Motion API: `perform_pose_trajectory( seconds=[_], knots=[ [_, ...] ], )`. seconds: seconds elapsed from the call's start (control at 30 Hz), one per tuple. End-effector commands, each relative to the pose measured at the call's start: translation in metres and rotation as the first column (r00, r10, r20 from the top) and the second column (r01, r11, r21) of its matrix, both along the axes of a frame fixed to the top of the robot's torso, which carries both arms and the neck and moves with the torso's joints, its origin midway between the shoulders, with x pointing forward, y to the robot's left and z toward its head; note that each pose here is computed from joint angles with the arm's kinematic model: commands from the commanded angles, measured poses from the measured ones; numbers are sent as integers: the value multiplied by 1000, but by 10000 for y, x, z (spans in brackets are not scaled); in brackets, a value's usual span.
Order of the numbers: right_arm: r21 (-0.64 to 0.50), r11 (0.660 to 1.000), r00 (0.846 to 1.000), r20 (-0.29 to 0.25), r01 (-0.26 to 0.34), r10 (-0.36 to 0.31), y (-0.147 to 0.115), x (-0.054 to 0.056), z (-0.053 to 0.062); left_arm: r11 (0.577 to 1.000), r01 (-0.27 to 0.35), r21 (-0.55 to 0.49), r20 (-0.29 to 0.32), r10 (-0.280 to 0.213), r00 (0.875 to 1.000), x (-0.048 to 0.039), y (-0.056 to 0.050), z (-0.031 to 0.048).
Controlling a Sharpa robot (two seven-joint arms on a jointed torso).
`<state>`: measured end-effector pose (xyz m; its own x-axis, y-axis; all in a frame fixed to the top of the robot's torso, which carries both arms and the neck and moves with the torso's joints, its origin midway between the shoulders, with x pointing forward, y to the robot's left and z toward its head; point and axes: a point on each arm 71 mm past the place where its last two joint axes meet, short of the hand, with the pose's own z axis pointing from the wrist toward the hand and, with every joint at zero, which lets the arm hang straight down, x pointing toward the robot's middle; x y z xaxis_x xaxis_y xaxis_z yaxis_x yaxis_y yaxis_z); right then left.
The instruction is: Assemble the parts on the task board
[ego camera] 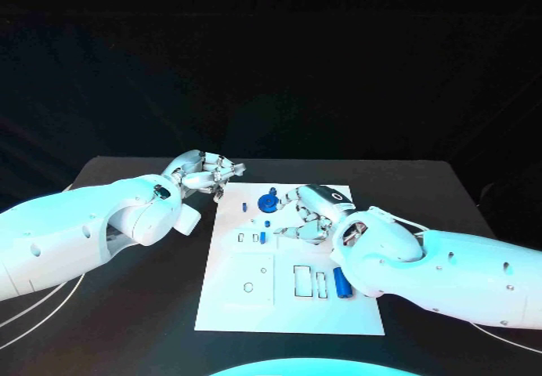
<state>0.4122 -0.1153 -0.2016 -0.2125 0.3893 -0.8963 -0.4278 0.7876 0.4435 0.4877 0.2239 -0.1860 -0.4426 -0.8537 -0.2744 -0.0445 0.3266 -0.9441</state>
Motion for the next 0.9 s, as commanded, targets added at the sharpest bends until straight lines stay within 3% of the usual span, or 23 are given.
perform_pose_trajectory(
  seconds=[0.03, 0.17, 0.53, 0.9],
  knots=[
    [119, 992, 996, -61, -51, 59, -107, -19, 85, 946, 159, 281, -134, -126, 983, -35, -78, -122],
    [166, 986, 994, -107, 3, 15, -351, 32, 164, 878, 243, 413, -202, -172, 964, -19, -161, -126],
    [200, 961, 978, -118, 192, -171, -888, 302, 339, 672, 379, 636, -312, -225, 923, 105, -413, -145],
    [193, 941, 957, -139, 277, -253, -1058, 453, 351, 574, 444, 689, -360, -260, 896, 214, -692, -226]
  ],
)
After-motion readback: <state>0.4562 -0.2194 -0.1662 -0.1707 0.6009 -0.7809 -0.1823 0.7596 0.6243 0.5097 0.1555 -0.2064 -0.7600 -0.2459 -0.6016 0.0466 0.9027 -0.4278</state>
